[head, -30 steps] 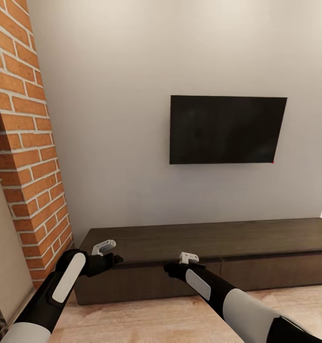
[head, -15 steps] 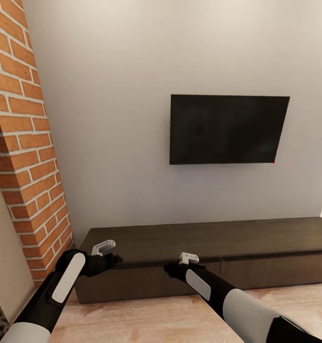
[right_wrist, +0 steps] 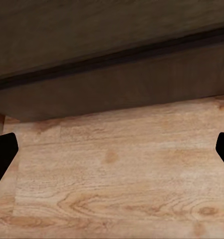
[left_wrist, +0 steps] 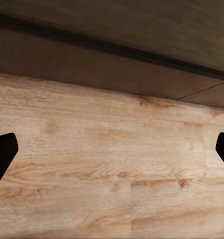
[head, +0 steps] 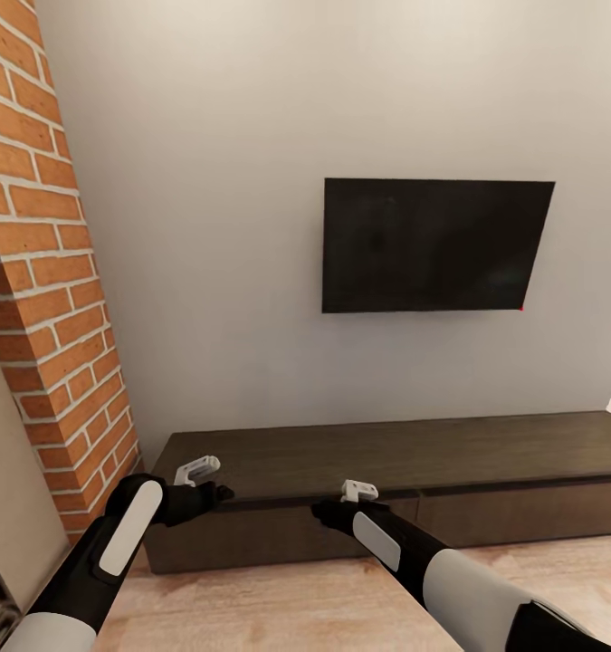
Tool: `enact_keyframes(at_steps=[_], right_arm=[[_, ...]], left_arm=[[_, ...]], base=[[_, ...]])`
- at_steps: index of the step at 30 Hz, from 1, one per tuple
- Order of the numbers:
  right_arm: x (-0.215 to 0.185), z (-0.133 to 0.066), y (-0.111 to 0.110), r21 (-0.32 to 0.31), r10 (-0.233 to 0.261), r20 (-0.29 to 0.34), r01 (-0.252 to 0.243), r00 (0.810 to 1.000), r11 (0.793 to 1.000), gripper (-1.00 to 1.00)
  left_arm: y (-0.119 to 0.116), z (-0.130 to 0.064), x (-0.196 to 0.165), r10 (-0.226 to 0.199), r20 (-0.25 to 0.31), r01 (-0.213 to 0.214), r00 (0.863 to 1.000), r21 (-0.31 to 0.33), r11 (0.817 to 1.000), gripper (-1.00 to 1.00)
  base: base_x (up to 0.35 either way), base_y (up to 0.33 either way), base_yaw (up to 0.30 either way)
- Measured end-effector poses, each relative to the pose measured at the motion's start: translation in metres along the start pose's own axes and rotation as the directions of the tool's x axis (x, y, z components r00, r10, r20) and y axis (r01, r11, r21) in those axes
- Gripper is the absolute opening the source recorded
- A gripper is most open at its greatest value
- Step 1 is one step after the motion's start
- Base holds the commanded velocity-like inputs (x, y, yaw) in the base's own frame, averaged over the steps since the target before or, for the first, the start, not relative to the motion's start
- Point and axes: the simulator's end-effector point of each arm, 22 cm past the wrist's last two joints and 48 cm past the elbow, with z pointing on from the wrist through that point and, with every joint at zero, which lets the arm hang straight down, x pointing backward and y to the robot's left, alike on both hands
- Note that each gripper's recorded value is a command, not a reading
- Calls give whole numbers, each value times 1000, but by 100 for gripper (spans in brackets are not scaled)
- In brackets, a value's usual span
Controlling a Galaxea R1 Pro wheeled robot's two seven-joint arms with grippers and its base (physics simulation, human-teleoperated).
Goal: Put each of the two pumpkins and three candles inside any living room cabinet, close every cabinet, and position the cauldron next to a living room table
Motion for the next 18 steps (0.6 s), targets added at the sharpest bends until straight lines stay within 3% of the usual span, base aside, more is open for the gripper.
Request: enact_keyframes(at_steps=[18], right_arm=[[-11, -11, -5, 19, 7, -23, -6, 1000, 1000, 100]], left_arm=[[-3, -12, -12, -7, -25, 7, 1000, -16, 1000, 100]], base=[[0, 0, 0]])
